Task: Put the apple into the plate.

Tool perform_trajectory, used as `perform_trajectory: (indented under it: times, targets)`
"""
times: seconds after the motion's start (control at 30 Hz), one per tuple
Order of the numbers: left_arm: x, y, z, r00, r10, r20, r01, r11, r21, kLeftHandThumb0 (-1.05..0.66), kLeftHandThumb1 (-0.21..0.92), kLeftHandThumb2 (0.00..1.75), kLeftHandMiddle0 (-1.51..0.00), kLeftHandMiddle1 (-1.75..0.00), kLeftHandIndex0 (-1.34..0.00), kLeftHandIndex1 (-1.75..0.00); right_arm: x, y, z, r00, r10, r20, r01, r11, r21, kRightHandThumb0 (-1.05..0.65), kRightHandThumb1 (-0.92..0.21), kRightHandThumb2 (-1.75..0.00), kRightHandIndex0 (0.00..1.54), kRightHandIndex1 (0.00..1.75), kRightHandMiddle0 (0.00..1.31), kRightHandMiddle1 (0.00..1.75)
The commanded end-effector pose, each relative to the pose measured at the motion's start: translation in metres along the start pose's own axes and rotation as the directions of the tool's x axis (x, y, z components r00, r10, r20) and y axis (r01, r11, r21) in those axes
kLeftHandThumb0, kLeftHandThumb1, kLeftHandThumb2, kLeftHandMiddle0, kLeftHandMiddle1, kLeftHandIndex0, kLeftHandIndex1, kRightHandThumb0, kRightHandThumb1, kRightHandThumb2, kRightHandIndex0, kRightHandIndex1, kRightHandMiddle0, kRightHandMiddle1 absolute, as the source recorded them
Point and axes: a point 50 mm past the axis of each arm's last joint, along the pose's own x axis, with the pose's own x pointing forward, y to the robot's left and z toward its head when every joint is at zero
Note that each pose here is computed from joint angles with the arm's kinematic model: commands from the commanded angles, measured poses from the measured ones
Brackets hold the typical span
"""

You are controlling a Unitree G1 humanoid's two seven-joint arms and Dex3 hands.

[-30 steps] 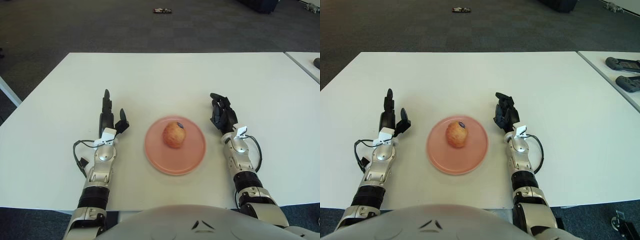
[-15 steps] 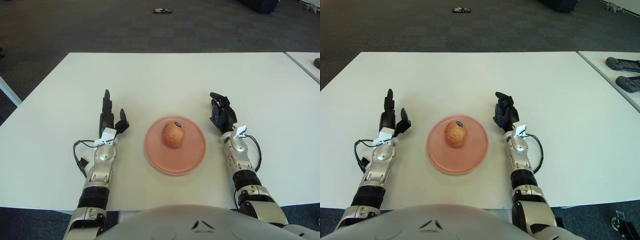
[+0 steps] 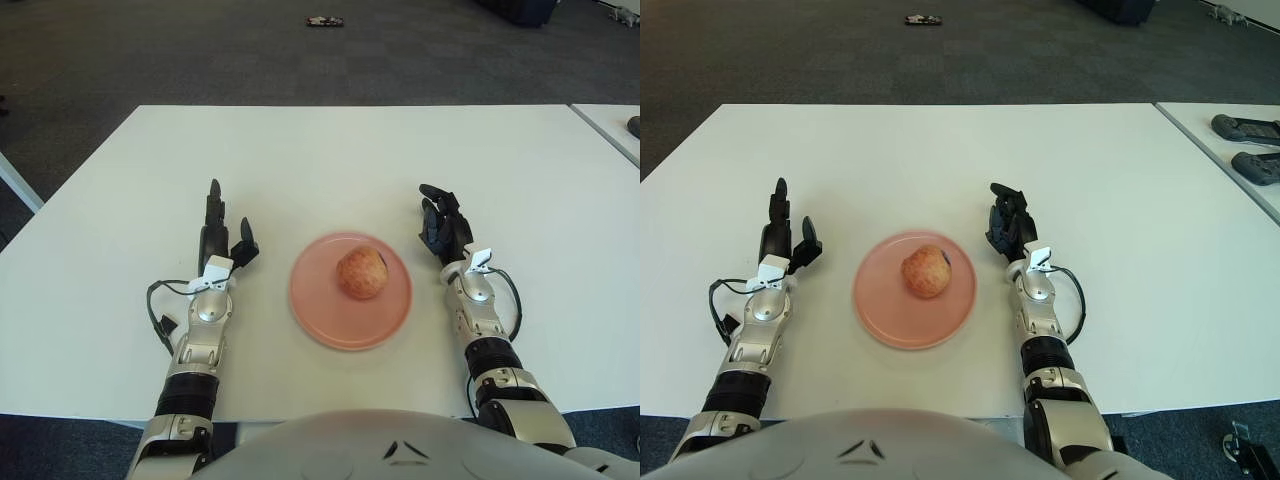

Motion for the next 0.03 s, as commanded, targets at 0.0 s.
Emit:
perform_trajectory:
  times: [0.0]
  targets:
    - [0.0009, 0.0005, 0.0026, 1.0, -0.005, 0.015, 0.005, 1.0, 0.001, -0.9, 0.92, 0.98, -0.02, -0.01, 0.0, -0.05, -0.0068, -0.0027, -0.0129, 0.997, -0.009, -0.079, 0.008, 1.0, -0.007, -0.63, -0.92, -0.75, 0.42, 0.16, 0.0, 0.88]
